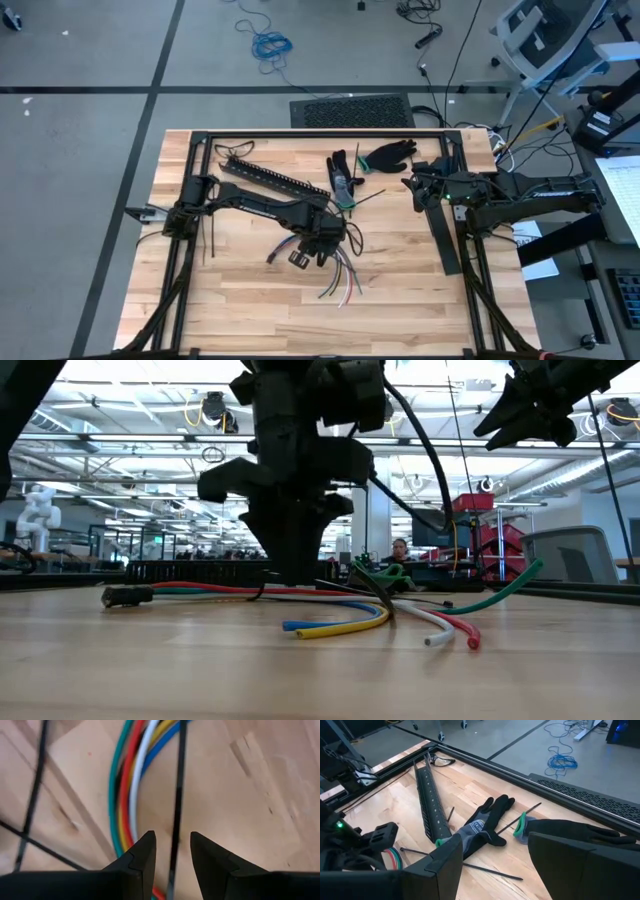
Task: Ziptie cables
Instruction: Wrap the cable wires with the black zip tie
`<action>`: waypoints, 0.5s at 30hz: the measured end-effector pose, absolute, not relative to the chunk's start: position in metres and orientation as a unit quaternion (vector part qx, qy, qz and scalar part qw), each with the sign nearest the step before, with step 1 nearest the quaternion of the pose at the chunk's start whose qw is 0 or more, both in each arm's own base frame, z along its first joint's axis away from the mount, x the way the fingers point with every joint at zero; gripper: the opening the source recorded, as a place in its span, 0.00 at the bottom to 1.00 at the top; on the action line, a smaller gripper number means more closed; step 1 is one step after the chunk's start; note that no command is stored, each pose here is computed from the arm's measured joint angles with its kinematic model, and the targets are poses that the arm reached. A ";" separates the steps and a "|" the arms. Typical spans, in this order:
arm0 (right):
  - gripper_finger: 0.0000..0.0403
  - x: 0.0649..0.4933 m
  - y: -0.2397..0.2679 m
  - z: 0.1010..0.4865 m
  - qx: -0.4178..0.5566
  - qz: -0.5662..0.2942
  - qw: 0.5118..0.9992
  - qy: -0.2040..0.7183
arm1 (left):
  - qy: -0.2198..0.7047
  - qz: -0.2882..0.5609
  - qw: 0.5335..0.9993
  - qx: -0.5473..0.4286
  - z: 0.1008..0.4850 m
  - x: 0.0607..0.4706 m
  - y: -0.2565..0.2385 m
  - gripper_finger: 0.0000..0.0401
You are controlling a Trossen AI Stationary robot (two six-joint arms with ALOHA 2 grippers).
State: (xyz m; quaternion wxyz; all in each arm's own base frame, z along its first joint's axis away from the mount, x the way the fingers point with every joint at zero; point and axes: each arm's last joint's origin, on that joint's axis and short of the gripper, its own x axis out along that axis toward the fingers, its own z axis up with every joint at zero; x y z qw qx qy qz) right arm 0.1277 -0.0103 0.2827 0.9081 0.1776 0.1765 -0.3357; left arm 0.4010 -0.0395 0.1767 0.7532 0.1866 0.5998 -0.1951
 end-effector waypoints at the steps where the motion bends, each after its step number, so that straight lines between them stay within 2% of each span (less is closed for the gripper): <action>1: 0.53 0.128 -0.010 0.283 0.178 -0.336 0.908 0.176 | 0.598 -0.194 0.755 0.187 0.177 0.401 -0.039 0.30; 15: 0.53 0.128 -0.010 0.283 0.179 -0.335 0.909 0.173 | 0.600 -0.183 0.753 0.198 0.177 0.401 -0.039 0.28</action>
